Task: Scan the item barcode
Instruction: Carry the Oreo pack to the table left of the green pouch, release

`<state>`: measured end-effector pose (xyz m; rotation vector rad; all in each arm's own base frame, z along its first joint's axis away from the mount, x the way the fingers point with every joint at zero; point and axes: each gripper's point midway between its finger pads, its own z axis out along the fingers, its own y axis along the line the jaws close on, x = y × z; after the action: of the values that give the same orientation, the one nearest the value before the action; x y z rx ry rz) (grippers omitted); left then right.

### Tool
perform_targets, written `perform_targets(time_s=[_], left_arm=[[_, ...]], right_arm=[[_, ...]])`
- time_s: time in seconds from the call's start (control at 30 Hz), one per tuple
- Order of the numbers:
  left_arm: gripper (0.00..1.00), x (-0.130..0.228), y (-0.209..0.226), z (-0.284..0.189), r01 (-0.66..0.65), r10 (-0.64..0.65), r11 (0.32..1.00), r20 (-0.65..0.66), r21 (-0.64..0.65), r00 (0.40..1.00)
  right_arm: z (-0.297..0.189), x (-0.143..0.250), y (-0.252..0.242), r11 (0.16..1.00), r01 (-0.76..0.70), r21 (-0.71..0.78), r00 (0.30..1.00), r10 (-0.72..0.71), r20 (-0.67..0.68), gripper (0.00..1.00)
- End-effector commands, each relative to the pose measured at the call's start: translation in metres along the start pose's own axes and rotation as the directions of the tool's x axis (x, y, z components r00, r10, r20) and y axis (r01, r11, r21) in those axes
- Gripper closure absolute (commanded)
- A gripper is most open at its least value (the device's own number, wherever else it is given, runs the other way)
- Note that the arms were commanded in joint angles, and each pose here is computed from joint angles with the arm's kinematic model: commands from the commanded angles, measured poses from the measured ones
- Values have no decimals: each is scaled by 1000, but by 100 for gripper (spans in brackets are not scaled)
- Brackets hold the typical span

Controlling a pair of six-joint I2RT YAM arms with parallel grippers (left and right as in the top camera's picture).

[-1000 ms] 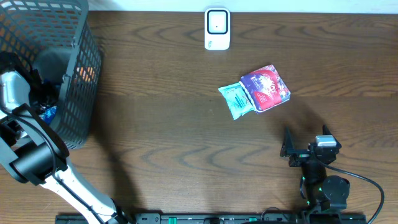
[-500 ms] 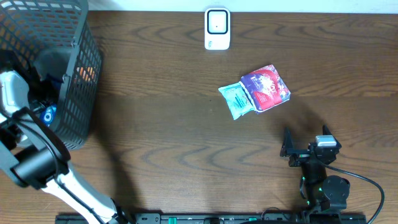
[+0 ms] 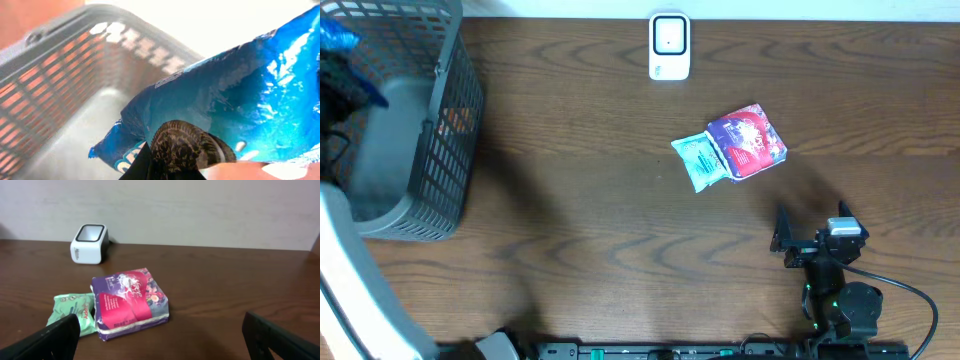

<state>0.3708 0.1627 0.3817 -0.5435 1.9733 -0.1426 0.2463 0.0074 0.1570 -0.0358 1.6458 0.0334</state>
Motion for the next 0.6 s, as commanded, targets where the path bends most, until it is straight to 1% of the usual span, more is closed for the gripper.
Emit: perform_targets(time_s=[0.0,0.07,0.17,0.27,0.4,0.43,0.47,0.57], left_arm=[[93,-10,-53,-31,22,-30,983,43,183,999],[93,-9,-80,-49,5,-20,964,53,265,998],[93,0,-117,-69,22,-36,934,33,357,999],[93,23,-150,-79,65,-45,901,-57,429,997],[93,70,-186,-78,115,-3,868,-226,483,974],[93,81,-190,-74,148,-18,873,-274,465,962],[93,92,-190,-69,197,-57,887,-324,418,944],[93,128,-183,-45,325,-224,928,-423,182,878]], right_arm=[[0,1,-3,1000,-18,12,1000,18,0,1],[0,1,-3,1000,-18,13,1000,18,0,1],[0,1,-3,1000,-18,12,1000,18,0,1],[0,1,-3,1000,-18,12,1000,18,0,1],[0,1,-3,1000,-18,12,1000,18,0,1],[0,1,-3,1000,-18,12,1000,18,0,1],[0,1,-3,1000,-18,12,1000,18,0,1],[0,1,-3,1000,-18,12,1000,18,0,1]])
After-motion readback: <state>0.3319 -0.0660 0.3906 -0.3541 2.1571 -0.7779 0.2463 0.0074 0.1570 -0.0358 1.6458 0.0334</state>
